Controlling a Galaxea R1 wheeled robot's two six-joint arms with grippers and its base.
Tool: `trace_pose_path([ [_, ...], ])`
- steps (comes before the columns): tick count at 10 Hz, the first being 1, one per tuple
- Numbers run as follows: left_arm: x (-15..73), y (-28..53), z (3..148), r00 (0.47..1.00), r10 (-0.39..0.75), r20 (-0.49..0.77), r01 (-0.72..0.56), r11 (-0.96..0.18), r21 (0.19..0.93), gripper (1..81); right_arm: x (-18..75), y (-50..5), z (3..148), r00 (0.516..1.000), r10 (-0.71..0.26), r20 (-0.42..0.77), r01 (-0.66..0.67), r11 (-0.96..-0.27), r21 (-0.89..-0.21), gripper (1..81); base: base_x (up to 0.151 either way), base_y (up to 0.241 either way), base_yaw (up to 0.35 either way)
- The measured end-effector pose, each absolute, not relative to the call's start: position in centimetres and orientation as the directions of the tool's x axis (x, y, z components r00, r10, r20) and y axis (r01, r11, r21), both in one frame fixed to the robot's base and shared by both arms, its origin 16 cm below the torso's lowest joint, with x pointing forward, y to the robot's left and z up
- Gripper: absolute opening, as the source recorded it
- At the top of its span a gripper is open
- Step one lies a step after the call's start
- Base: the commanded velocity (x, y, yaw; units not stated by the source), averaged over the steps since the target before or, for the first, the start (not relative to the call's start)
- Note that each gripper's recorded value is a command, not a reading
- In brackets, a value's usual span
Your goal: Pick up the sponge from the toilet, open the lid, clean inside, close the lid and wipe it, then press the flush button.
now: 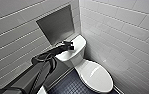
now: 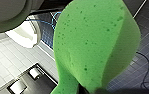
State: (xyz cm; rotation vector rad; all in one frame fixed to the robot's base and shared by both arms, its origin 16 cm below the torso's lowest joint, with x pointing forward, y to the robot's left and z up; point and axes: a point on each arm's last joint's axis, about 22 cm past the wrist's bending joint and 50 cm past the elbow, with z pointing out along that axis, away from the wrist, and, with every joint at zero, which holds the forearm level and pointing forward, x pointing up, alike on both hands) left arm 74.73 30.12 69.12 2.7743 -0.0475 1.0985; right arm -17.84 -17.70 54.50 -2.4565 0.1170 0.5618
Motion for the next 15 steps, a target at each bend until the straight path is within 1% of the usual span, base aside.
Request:
trace_pose_path([
  [4,74.8,30.3,68.8,0.728,0.030,0.685,-0.083,-0.988,0.131,1.0,-17.9,-17.4,54.5,0.905,0.047,-0.423,-0.215,-0.808,-0.549,1.0,0.000,0.000,0.000],
  [11,74.7,30.8,67.6,0.700,0.041,0.713,-0.063,-0.991,0.118,1.0,-18.5,-16.5,54.8,0.899,0.043,-0.436,-0.229,-0.802,-0.552,1.0,0.000,0.000,0.000],
  [13,74.8,30.8,67.7,0.704,0.039,0.709,-0.065,-0.991,0.120,1.0,-18.5,-16.4,54.7,0.899,0.044,-0.436,-0.228,-0.802,-0.551,1.0,0.000,0.000,0.000],
  [14,74.8,30.5,67.9,0.722,0.032,0.691,-0.076,-0.989,0.125,1.0,-18.6,-16.8,54.4,0.900,0.045,-0.434,-0.223,-0.808,-0.546,1.0,0.000,0.000,0.000],
  [15,74.9,30.0,68.4,0.753,0.018,0.658,-0.097,-0.986,0.137,1.0,-18.6,-16.7,54.4,0.900,0.045,-0.434,-0.223,-0.808,-0.546,1.0,0.000,0.000,0.000],
])
